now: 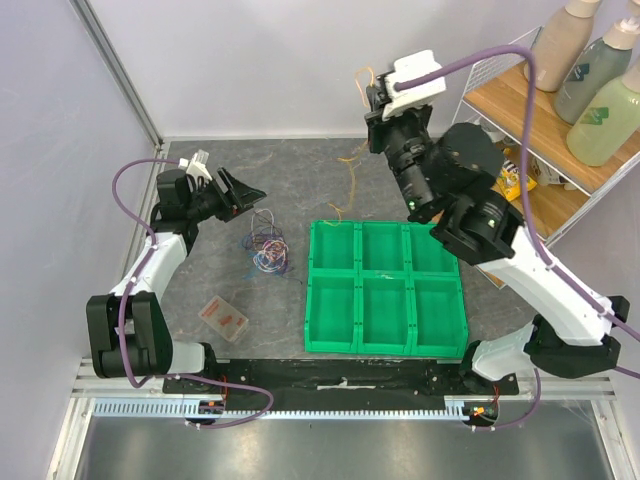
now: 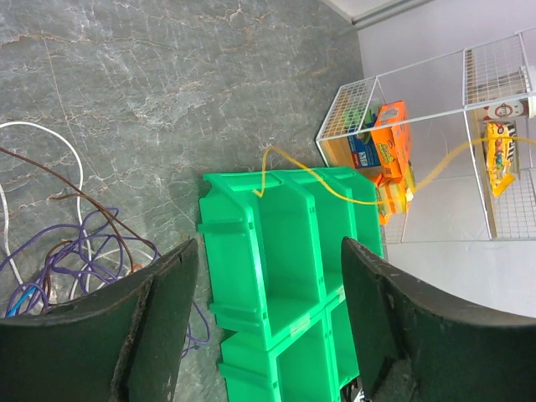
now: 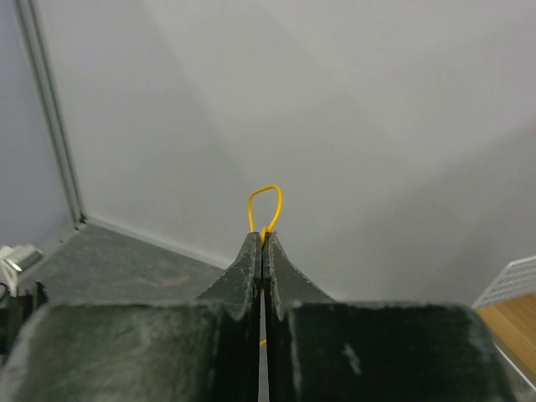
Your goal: Untangle the cables
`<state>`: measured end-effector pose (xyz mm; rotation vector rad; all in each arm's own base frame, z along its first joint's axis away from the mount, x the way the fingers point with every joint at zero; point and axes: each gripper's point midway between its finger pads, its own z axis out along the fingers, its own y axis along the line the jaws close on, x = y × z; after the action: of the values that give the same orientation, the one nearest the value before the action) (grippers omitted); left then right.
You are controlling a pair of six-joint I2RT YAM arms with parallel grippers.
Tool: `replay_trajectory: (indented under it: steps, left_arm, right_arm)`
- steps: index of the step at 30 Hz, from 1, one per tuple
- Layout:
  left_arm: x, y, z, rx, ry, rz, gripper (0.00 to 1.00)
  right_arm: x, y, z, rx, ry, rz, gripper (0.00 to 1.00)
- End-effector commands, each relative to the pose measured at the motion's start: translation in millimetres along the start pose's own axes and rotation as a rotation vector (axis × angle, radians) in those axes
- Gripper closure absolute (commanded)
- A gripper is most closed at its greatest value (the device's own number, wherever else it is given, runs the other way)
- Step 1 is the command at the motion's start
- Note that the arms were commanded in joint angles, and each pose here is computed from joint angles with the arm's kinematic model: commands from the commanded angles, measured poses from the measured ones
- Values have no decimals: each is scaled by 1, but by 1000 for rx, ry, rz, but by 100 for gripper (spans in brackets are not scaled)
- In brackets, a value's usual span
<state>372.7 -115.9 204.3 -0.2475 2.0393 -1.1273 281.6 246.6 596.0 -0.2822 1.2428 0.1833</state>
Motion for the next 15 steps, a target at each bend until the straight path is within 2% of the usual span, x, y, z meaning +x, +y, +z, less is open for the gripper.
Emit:
replay_trajectory:
  steps: [1,7,15]
  left_arm:
    - [-5,-18,-7,55,-22,22,25]
    - [-5,-20,-7,60,-19,25,25]
    - [-5,-18,-7,62,-16,16,25]
  right_arm:
    - [21,-25,4,88,31,-8,100]
    - [21,-37,14,88,20,26,100]
    - [-7,-13,17,-65,-42,91,100]
